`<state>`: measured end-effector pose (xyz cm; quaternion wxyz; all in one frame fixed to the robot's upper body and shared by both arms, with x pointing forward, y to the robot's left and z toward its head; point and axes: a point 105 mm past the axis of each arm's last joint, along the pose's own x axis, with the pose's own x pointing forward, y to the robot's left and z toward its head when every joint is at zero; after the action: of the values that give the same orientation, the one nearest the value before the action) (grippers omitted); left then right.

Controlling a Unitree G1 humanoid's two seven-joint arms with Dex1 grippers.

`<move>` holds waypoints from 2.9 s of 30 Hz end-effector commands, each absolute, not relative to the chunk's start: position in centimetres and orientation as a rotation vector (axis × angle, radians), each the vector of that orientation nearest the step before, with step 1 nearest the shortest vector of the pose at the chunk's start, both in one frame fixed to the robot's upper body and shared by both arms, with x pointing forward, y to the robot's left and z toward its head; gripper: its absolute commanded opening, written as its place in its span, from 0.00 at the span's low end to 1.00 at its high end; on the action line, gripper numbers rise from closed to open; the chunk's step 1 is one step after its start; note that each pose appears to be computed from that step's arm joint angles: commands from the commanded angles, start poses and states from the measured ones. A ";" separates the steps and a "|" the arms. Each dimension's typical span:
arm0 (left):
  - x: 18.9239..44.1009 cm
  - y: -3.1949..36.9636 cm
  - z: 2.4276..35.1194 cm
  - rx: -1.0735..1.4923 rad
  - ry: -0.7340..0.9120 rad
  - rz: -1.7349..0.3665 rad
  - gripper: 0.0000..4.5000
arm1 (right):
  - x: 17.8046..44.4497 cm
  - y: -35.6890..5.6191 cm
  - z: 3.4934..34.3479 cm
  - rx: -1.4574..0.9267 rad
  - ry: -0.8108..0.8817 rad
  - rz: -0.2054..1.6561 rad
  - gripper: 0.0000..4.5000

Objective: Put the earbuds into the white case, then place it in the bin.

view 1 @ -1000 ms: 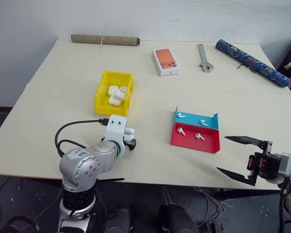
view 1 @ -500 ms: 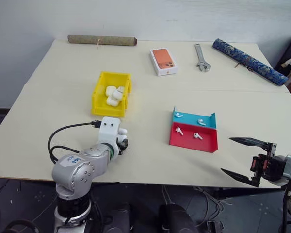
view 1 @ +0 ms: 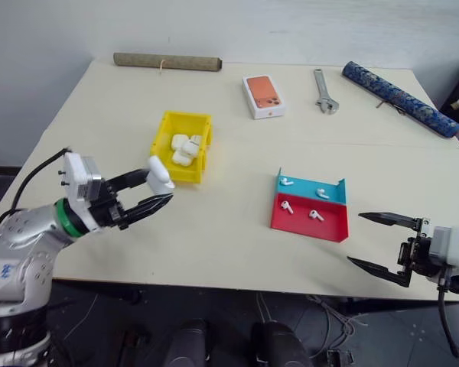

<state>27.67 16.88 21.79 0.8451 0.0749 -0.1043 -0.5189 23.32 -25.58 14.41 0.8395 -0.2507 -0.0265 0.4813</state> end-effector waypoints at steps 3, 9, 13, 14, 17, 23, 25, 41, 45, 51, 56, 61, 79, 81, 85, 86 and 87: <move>26.6 10.9 22.0 0.032 -0.425 -1.323 0.62 | 22.3 -29.9 13.3 -0.588 0.178 0.801 1.00; 25.1 7.7 20.9 -0.124 -0.515 -1.484 0.62 | 21.1 -31.3 13.6 -0.546 0.248 0.703 1.00; 25.6 7.1 21.0 -0.154 -0.548 -1.502 0.62 | 22.0 -28.1 16.4 -0.510 0.215 0.798 1.00; 25.7 7.1 20.9 -0.143 -0.549 -1.507 0.62 | 22.1 -27.1 17.1 -0.499 0.215 0.831 1.00; 26.0 7.3 20.8 -0.154 -0.551 -1.518 0.62 | 22.9 -23.9 19.2 -0.460 0.244 0.911 0.91; 25.6 7.7 20.1 -0.156 -0.514 -1.568 0.62 | 24.1 -19.5 19.1 -0.501 0.441 0.937 0.47; 25.5 7.7 19.7 -0.152 -0.493 -1.562 0.62 | 25.0 -18.9 18.8 -0.519 0.475 0.897 0.32; 24.9 7.8 18.4 -0.138 -0.432 -1.538 0.62 | 29.6 -18.0 16.4 -0.719 0.549 0.787 0.46; 24.7 7.8 18.3 -0.139 -0.427 -1.538 0.62 | 30.4 -17.8 16.3 -0.734 0.531 0.768 0.68; 24.6 7.7 18.2 -0.138 -0.427 -1.535 0.62 | 31.2 -17.7 15.5 -0.707 0.544 0.751 0.68; 24.6 7.7 18.2 -0.133 -0.425 -1.537 0.62 | 31.9 -17.9 14.9 -0.707 0.549 0.730 0.54; 24.5 7.8 18.2 -0.130 -0.420 -1.538 0.62 | 31.9 -17.6 14.6 -0.712 0.550 0.735 0.32; 24.4 8.3 18.2 -0.120 -0.410 -1.527 0.62 | 32.0 -17.7 13.3 -0.732 0.572 0.769 0.32; 24.4 8.3 18.1 -0.120 -0.408 -1.526 0.62 | 31.8 -17.9 13.2 -0.736 0.581 0.782 0.32; 24.3 8.3 18.1 -0.121 -0.406 -1.529 0.62 | 31.8 -18.1 13.0 -0.754 0.589 0.800 0.32; 24.3 8.3 18.1 -0.122 -0.406 -1.529 0.62 | 31.9 -18.1 13.1 -0.754 0.585 0.799 0.32; 24.3 8.3 18.1 -0.123 -0.406 -1.529 0.62 | 31.9 -18.1 13.1 -0.753 0.583 0.800 0.32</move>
<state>24.80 8.16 17.27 0.7071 -0.0621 -0.1644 -0.6849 32.00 -17.83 13.22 0.8172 -0.3436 0.2700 0.3758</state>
